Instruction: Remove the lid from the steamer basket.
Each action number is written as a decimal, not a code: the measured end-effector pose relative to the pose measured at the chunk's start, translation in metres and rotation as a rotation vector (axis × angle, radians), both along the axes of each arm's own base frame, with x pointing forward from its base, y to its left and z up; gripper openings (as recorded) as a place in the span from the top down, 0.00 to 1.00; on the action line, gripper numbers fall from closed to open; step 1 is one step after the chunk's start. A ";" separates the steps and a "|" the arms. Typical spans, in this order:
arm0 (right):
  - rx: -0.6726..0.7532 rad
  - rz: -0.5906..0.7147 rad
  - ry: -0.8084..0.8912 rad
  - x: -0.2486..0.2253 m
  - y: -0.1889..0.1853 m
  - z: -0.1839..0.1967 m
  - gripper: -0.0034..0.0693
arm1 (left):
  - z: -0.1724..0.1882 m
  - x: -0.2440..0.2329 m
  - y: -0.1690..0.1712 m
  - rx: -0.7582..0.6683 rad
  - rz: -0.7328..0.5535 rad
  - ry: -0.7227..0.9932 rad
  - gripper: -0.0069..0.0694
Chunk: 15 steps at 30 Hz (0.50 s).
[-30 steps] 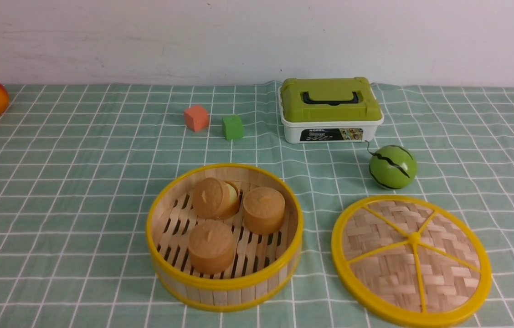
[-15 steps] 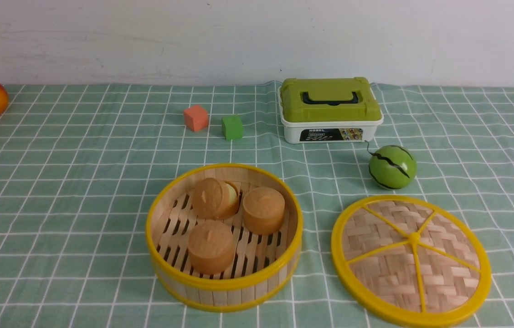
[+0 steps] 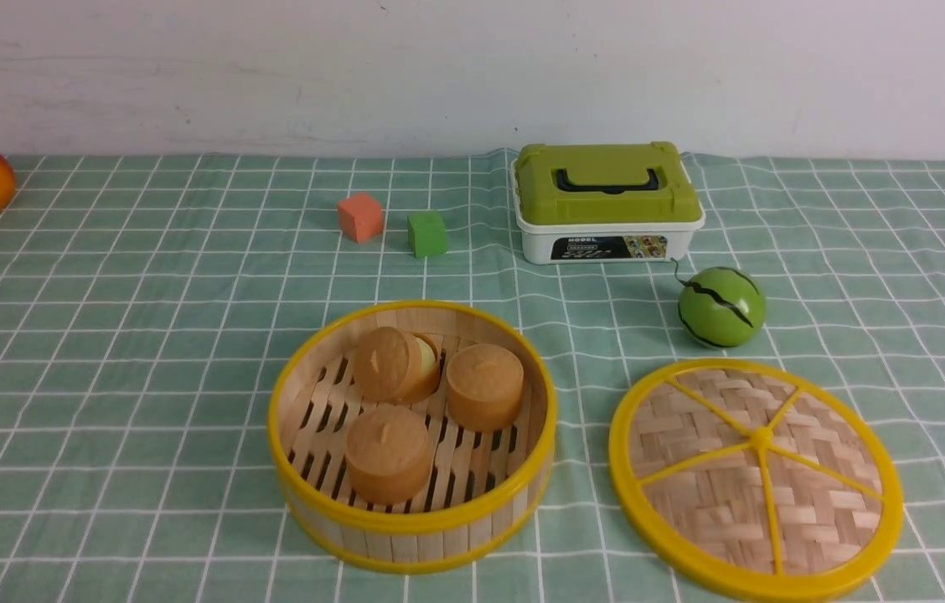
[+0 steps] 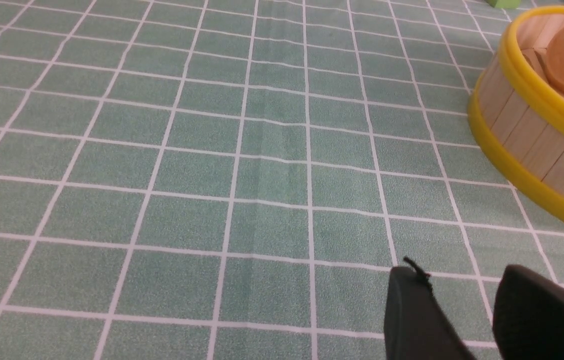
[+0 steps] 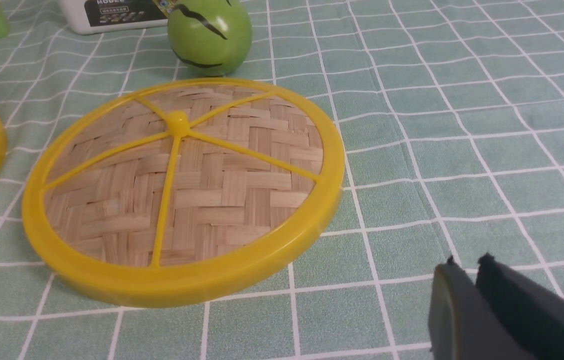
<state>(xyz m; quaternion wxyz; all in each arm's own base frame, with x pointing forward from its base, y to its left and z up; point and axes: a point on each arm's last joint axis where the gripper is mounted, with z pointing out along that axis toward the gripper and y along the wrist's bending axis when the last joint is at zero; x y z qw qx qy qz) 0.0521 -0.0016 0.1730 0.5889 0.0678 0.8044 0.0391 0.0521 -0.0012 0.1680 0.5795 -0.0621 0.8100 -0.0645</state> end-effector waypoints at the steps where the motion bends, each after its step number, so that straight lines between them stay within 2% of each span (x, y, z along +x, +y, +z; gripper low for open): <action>1: 0.000 0.000 0.000 0.000 0.000 0.000 0.90 | 0.000 0.000 0.000 0.000 0.000 0.000 0.60; 15: 0.000 0.000 0.000 0.000 0.000 0.000 0.87 | 0.000 0.000 0.000 0.000 0.000 0.000 0.60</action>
